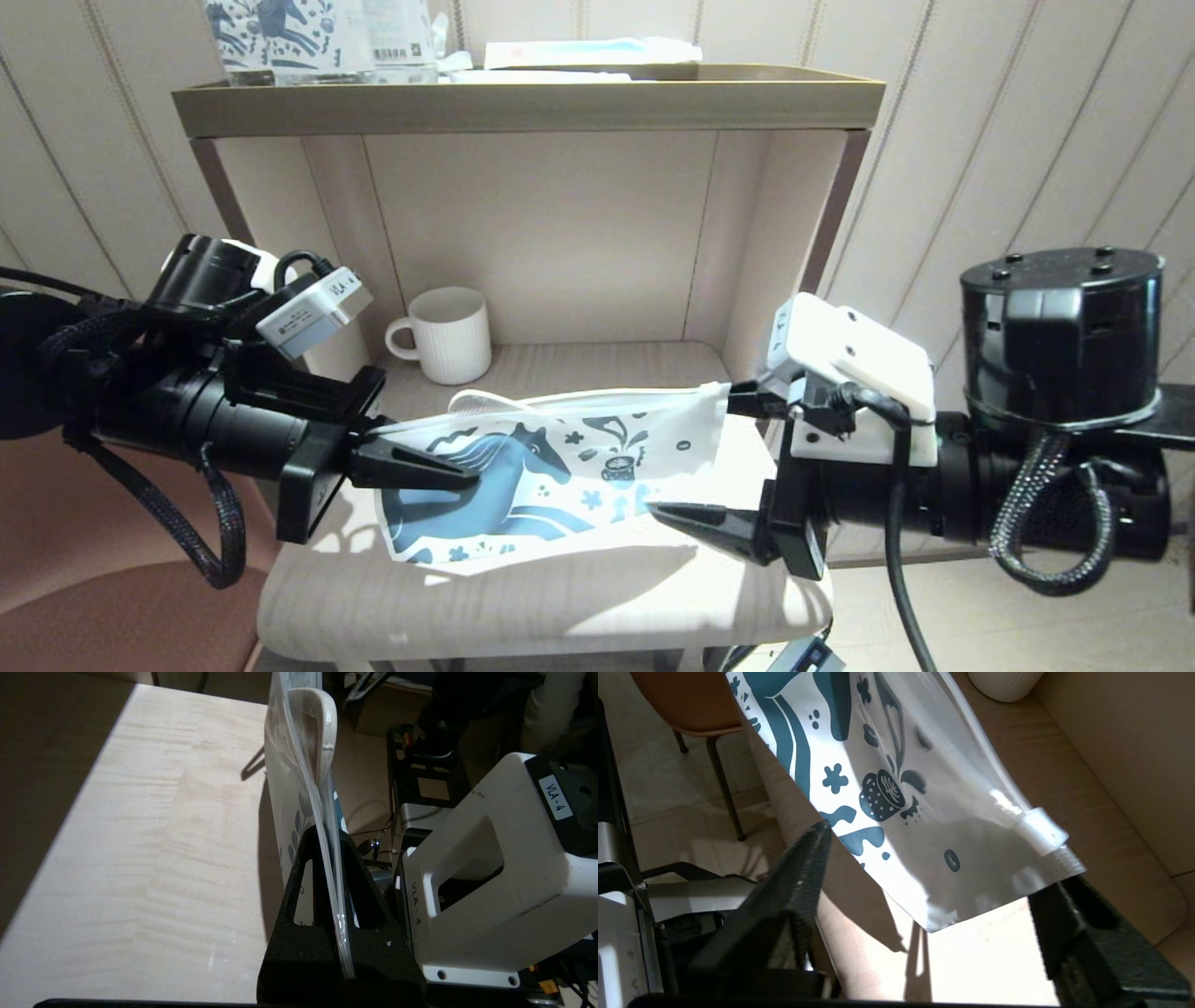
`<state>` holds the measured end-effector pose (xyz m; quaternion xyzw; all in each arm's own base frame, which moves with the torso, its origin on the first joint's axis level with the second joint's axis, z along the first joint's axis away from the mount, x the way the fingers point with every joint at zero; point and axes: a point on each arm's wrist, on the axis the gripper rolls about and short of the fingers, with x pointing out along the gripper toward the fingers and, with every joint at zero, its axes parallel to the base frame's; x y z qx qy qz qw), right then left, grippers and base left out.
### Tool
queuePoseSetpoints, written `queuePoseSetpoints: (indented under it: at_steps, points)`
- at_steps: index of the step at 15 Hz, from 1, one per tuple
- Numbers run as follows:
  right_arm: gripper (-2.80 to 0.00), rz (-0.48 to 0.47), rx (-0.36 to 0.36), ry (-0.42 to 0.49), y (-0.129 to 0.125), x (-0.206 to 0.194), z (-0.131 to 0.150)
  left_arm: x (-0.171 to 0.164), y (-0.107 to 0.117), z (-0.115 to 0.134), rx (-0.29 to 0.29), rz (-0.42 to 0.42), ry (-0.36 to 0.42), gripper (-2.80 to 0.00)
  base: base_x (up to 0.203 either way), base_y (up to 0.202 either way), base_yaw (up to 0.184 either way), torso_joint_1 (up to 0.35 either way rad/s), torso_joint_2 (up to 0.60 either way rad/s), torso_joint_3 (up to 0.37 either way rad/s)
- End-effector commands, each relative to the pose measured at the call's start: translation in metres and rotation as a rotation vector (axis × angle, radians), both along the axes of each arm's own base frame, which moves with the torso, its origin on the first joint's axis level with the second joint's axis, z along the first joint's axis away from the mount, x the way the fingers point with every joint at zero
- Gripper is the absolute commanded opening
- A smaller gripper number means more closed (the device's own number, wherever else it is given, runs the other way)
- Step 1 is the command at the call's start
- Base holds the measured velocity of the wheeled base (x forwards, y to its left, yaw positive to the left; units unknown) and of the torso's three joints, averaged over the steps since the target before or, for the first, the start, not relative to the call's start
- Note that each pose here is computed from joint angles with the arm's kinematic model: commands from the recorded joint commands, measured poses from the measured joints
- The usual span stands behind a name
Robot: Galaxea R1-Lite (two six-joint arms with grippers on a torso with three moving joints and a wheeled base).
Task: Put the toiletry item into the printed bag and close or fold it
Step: Hand it to the other hand
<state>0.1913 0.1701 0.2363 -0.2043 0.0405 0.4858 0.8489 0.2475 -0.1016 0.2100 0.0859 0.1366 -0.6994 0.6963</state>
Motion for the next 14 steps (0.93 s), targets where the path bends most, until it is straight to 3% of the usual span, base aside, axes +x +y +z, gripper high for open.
queuePoseSetpoints:
  at_steps: [1,11,14]
  points:
    - [-2.80,0.002,-0.002,-0.001,0.001,0.002,-0.001,0.002,-0.001,-0.003,0.001,-0.005,0.010,-2.80,0.000,0.000,0.000,0.000,0.00,0.000]
    - [-2.80,0.006,-0.008,0.009,0.001,0.000,-0.004,0.004,-0.003,-0.007,0.004,-0.014,0.012,-2.80,0.000,0.000,0.000,0.000,0.00,0.000]
    - [-2.80,0.001,0.002,-0.001,-0.001,-0.001,0.000,0.018,0.001,-0.011,0.005,0.020,-0.006,-2.80,0.000,0.000,0.000,0.000,0.00,0.000]
